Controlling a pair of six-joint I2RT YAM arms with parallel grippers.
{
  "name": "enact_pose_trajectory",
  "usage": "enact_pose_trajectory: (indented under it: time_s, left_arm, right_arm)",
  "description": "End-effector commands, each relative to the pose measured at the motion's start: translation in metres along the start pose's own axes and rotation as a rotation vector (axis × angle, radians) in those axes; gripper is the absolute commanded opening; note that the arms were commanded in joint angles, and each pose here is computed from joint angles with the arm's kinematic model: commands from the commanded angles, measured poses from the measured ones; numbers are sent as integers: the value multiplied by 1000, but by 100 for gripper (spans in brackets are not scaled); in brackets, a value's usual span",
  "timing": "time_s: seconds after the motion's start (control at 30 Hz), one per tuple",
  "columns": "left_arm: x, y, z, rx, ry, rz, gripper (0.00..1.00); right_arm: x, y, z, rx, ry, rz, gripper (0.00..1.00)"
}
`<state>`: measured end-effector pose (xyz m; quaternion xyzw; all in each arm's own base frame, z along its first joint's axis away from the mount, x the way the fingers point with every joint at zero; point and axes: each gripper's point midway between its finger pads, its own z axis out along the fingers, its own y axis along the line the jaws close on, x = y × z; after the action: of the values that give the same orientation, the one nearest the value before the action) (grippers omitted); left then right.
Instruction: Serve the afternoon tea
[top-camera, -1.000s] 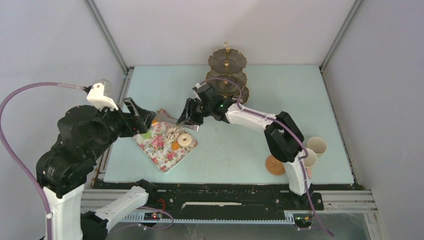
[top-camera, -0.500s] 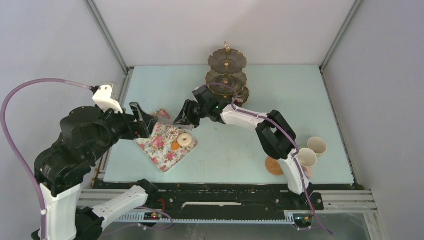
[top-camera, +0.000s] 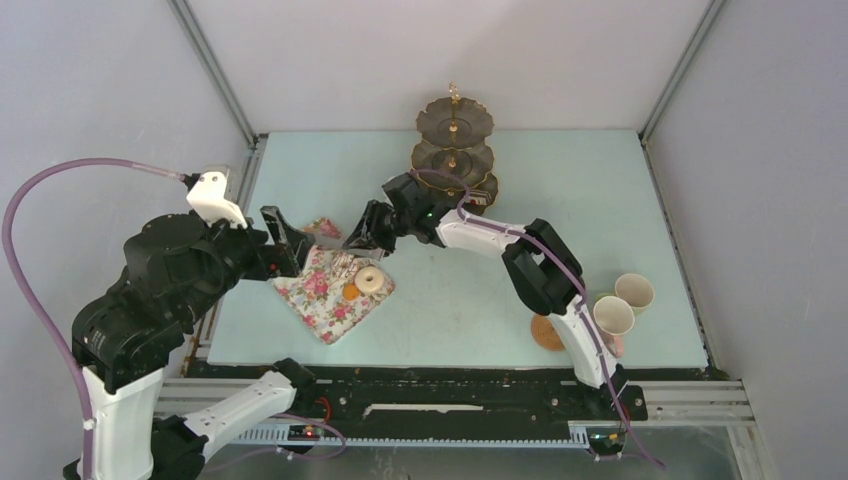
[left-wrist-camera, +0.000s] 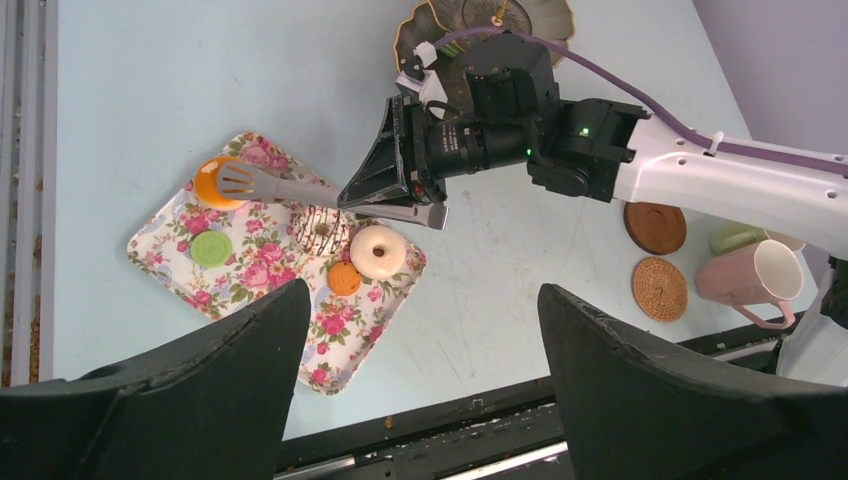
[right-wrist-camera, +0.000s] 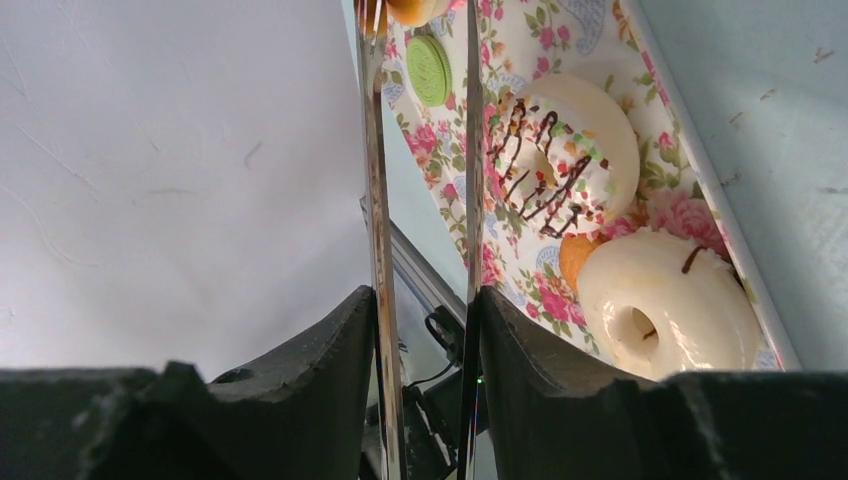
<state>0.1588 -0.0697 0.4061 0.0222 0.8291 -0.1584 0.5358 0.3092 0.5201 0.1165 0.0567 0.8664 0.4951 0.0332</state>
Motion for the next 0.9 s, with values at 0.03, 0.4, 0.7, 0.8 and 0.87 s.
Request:
enact_pose_trajectory:
  time_s: [0.03, 0.4, 0.7, 0.8, 0.87]
  left_arm:
    - [-4, 1, 4, -11, -11, 28, 91]
    - [-5, 2, 5, -20, -11, 31, 92]
    - [-15, 8, 4, -66, -33, 25, 92]
    - [-21, 5, 8, -63, -38, 9, 91]
    - [-24, 1, 13, -59, -44, -9, 91]
  right_arm:
    - [-5, 29, 4, -109, 12, 1, 44]
    - [-7, 44, -8, -162, -1, -48, 27]
    - [7, 48, -88, -46, -81, -408, 19]
    - [15, 43, -131, 23, -141, -602, 19]
    - [25, 36, -156, 61, -131, -719, 19]
